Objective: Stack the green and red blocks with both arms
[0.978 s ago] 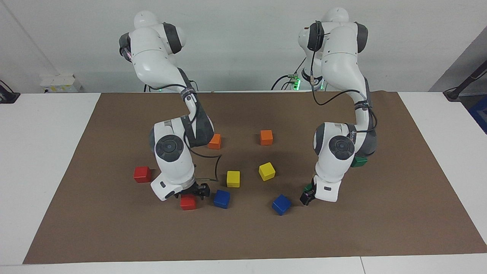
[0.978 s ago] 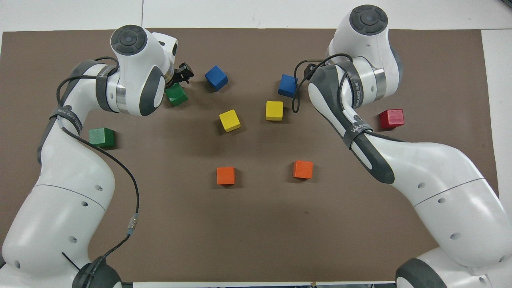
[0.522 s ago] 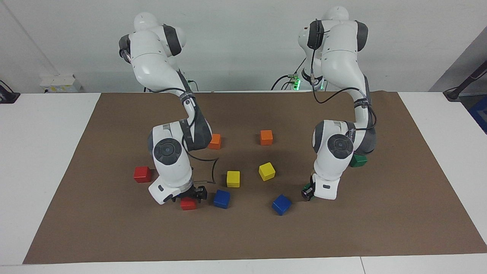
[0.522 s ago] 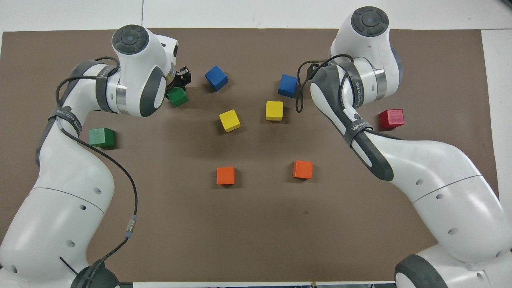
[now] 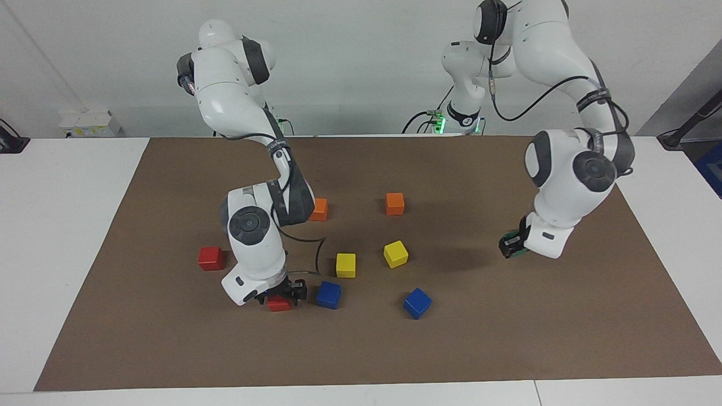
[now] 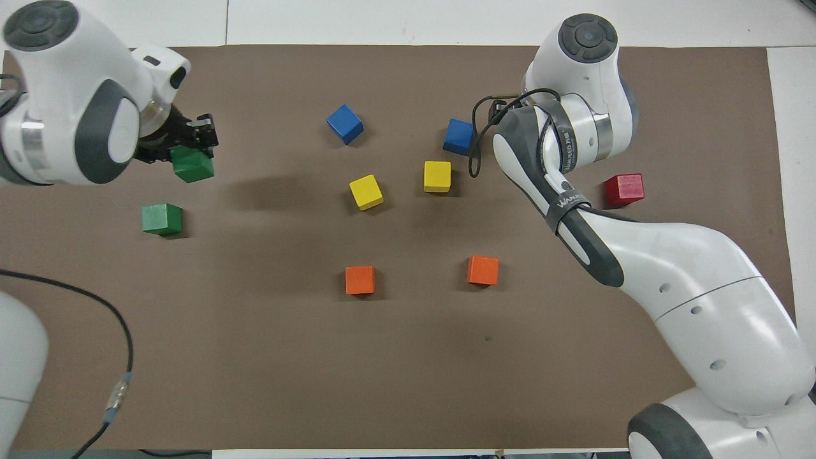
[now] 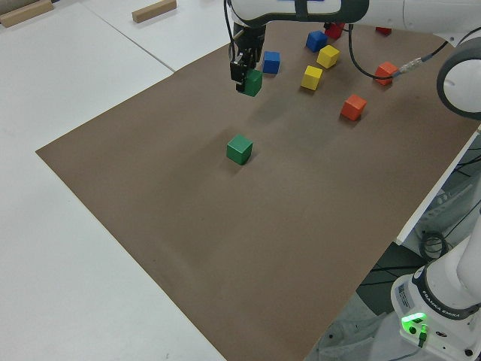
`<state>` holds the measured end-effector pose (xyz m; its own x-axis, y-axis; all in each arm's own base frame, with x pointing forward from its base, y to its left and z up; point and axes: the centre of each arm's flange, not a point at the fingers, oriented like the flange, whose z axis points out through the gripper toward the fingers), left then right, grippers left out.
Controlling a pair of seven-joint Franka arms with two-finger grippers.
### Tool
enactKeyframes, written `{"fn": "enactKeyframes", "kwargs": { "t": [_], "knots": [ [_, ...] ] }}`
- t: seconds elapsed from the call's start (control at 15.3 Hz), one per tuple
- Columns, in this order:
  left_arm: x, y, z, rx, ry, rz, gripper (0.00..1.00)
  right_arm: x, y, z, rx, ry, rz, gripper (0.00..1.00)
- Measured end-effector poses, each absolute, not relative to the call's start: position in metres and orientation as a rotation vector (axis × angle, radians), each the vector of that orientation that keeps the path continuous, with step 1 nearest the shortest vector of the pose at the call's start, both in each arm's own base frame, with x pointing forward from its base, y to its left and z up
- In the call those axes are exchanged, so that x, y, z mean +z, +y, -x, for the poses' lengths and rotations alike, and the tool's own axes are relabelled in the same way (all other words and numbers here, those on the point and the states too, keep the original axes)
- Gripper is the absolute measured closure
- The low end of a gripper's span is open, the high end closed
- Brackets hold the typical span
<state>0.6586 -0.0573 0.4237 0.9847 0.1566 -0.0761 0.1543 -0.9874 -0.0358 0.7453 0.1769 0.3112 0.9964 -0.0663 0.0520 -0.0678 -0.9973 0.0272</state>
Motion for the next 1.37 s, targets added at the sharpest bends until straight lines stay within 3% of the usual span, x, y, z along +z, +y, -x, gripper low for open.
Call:
{"fn": "enactKeyframes", "kwargs": {
  "t": [0.13,0.52,0.78,1.17,1.37],
  "knots": [
    [0.422,-0.02,-0.636,0.139,-0.131,3.122,0.45,0.308,0.177,-0.745,0.08,-0.103,-3.111,0.44],
    [0.38,0.009,-0.611,0.059,0.132,3.136,0.45,0.308,0.177,-0.745,0.09,-0.103,-3.113,0.45],
    [0.377,0.023,-0.609,0.033,0.155,3.135,0.45,0.312,0.164,-0.742,0.021,-0.071,-3.098,0.45],
    [0.367,0.027,-0.605,0.02,0.146,3.135,0.45,0.398,0.094,-0.723,-0.125,0.116,-3.064,0.45],
    [0.363,0.027,-0.604,0.012,0.145,3.134,0.45,0.411,0.051,-0.702,-0.154,0.144,-3.058,0.45]
  ]
}}
